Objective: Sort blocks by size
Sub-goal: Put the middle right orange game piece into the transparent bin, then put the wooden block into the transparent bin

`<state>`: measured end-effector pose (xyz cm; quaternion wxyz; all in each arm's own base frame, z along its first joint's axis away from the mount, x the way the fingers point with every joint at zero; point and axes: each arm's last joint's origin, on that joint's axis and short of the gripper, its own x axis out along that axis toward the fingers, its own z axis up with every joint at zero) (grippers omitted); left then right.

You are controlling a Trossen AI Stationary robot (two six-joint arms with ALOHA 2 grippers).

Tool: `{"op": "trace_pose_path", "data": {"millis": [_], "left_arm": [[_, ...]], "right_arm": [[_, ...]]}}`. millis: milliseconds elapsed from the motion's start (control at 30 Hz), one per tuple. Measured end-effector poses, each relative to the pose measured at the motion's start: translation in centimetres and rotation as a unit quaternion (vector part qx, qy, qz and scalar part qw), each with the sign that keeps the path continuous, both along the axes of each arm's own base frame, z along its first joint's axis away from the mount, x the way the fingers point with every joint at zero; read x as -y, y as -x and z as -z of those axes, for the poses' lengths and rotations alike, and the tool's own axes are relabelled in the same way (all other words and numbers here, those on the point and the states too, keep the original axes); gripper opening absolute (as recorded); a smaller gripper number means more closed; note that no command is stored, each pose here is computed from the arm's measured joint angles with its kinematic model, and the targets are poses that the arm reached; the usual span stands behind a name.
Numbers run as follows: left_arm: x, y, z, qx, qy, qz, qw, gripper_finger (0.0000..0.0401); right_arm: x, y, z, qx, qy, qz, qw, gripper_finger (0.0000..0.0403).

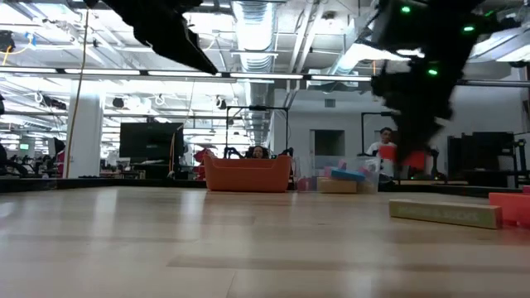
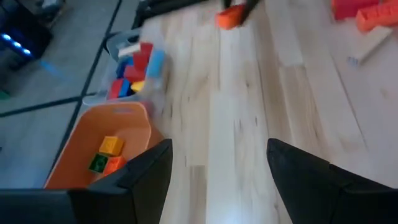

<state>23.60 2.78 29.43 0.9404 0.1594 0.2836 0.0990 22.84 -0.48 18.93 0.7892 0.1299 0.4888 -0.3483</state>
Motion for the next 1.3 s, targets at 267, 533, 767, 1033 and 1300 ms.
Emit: {"op": "trace_pose_path", "data": {"millis": [267,533,767,1033,1300], "left_arm": [[0.0,0.2,3.3,0.038,0.008,-0.003,0.999,0.0253],[0.1,0.4,4.7,0.05,0.047,-0.024,0.997,0.0253],[0.3,0.4,4.9,0.048,0.064,-0.029,0.996,0.0253],[1.0,0.4,5.0,0.041,0.064,-0.016,0.997,0.0253],[1.2,0.4,5.0,0.042,0.077,-0.02,0.996,0.0253]], "right_arm": [[8.5,-0.6,-4.0,0.13,0.12,0.011,0.984,0.0172],[16.9,0.5,-3.7,0.099,0.107,0.063,0.987,0.0181],[20.0,-0.2,-1.4,0.08,0.049,0.059,0.994,0.0194],[18.3,-0.4,-4.6,0.116,0.088,0.017,0.989,0.0226],[9.0,-2.3,-5.3,0.084,0.028,-0.119,0.989,0.0225]]}}
